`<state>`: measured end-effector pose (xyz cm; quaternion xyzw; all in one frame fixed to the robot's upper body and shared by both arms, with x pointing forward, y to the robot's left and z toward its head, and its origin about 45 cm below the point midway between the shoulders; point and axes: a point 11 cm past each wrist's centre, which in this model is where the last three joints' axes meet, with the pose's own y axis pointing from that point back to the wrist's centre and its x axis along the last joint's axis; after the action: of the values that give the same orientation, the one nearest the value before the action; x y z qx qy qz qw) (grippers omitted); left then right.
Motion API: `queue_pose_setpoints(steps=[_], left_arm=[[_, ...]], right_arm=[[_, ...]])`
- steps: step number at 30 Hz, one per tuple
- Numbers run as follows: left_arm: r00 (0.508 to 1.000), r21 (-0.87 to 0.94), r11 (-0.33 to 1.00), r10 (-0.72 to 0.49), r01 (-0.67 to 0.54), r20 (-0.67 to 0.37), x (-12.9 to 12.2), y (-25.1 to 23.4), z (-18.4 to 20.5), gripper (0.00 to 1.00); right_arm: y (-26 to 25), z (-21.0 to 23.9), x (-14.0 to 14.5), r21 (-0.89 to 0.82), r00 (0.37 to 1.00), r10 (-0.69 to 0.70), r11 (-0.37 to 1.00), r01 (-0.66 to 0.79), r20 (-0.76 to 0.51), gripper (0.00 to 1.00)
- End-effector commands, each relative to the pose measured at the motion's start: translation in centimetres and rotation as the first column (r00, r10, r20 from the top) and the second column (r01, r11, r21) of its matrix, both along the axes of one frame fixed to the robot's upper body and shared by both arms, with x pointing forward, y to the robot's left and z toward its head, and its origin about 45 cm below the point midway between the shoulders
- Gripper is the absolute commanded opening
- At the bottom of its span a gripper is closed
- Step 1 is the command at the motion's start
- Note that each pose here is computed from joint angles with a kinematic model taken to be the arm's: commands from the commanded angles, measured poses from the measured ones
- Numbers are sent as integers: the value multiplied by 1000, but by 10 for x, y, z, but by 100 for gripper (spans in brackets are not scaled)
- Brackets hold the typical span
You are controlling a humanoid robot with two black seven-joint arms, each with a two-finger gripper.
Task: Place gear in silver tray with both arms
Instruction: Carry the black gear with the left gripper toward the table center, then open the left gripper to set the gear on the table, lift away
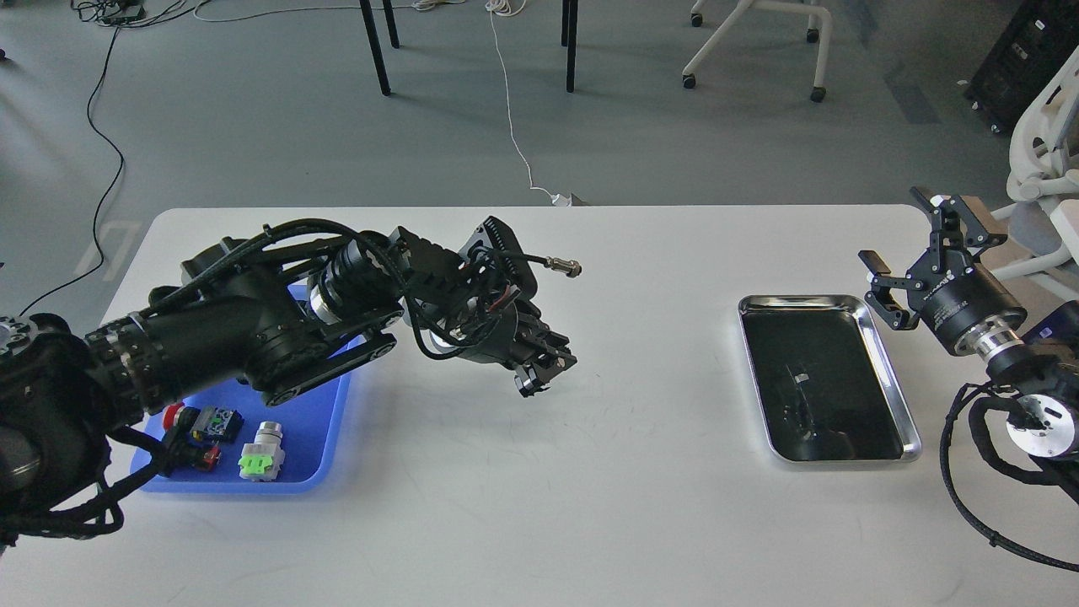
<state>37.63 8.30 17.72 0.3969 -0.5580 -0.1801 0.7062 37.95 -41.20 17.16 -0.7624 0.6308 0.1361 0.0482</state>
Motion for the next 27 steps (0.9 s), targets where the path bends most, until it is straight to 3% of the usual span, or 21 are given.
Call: queue_pose_setpoints(steps=[1,8,16,24,27], left_arm=[[1000,6,1000,-24,24,-17,-7,-14,-11,20],[997,-9,998,-64,64,-36,-20,-41,-19,23],[996,-16,998,-61,60,-61,-26,-45,-30,33],[997,-8,999,-38,37,-74,-25,-39,-37,35],[997,-13,999,-35,34,-68,-23,-37,-34,49]], right_arm=[[-2,0,-1,-4,1000,-2,1000,2,-2,99],[-3,0,-1,-6,1000,-2,1000,2,-3,99],[-5,1,-1,-12,1000,-5,1000,5,-3,99],[-5,1,-1,-11,1000,-3,1000,3,-3,99],[-5,1,-1,-11,1000,-3,1000,3,-3,99]])
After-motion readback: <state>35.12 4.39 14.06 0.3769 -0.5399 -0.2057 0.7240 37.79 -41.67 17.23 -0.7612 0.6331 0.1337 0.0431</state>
